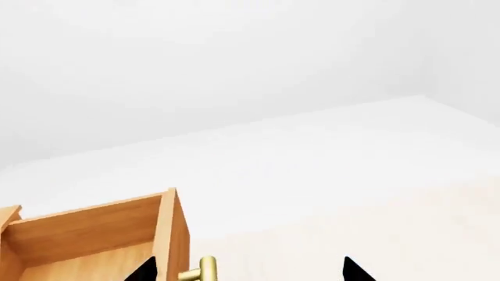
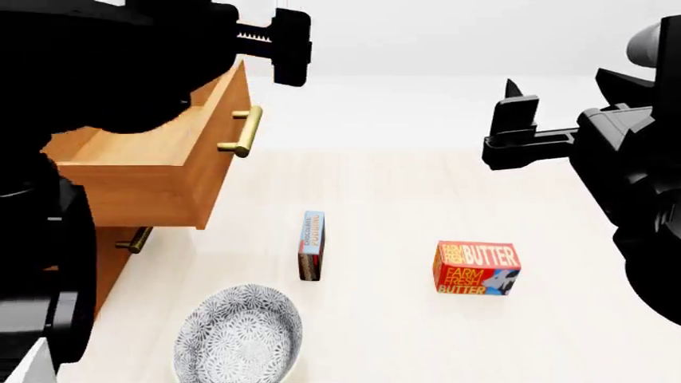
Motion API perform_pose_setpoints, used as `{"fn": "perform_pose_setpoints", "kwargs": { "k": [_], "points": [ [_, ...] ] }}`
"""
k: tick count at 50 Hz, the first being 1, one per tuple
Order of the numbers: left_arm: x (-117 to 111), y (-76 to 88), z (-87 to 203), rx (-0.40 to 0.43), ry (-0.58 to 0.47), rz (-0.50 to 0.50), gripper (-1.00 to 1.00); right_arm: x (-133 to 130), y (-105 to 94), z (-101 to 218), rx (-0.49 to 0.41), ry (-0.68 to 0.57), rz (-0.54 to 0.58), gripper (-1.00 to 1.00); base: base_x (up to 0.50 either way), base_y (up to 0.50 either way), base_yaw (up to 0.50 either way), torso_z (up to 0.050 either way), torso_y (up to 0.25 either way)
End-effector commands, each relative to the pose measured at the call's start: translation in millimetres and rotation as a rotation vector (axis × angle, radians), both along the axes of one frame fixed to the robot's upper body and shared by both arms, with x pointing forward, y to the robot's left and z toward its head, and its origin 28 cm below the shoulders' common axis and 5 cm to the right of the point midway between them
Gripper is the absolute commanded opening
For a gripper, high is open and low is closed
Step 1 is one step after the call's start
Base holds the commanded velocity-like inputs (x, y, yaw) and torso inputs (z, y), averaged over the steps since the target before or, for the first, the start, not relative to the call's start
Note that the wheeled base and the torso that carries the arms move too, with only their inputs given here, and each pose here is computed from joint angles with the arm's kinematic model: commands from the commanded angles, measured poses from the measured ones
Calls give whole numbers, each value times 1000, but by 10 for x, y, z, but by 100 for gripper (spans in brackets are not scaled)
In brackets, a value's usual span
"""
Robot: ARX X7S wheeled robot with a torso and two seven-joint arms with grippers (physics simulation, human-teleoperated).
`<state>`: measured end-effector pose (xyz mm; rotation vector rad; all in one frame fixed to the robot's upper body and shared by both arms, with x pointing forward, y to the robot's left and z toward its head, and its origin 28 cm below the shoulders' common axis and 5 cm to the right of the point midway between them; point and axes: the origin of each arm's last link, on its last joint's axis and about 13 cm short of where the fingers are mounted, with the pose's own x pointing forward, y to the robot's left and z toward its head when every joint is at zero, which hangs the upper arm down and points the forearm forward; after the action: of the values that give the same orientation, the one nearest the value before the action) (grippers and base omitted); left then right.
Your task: Put the chocolate pudding in the top drawer of the cabinet and close it.
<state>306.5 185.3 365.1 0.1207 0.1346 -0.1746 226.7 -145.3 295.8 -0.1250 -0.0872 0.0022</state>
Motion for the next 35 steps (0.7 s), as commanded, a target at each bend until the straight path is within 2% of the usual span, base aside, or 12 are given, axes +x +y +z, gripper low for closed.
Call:
{"fn": "perform_pose_setpoints", "kwargs": {
  "k": [1,9,20,35],
  "points": [
    [-417,-162,-120,21,-59,-141,100,-31,-3,22,-3,-6,-2,100,0,0,0,0,0],
    [-635,-253,-311,-14,-49,-214,100,-59,-5,22,1,-13,-3,100,0,0,0,0,0],
    [-919,-401,-653,10,-5,-290,100,-93,-28,28,10,-18,-8,100,0,0,0,0,0],
    [-968,-480,-1025,25,75,-311,100,-122,-57,25,16,-24,-14,100,0,0,0,0,0]
  ]
}}
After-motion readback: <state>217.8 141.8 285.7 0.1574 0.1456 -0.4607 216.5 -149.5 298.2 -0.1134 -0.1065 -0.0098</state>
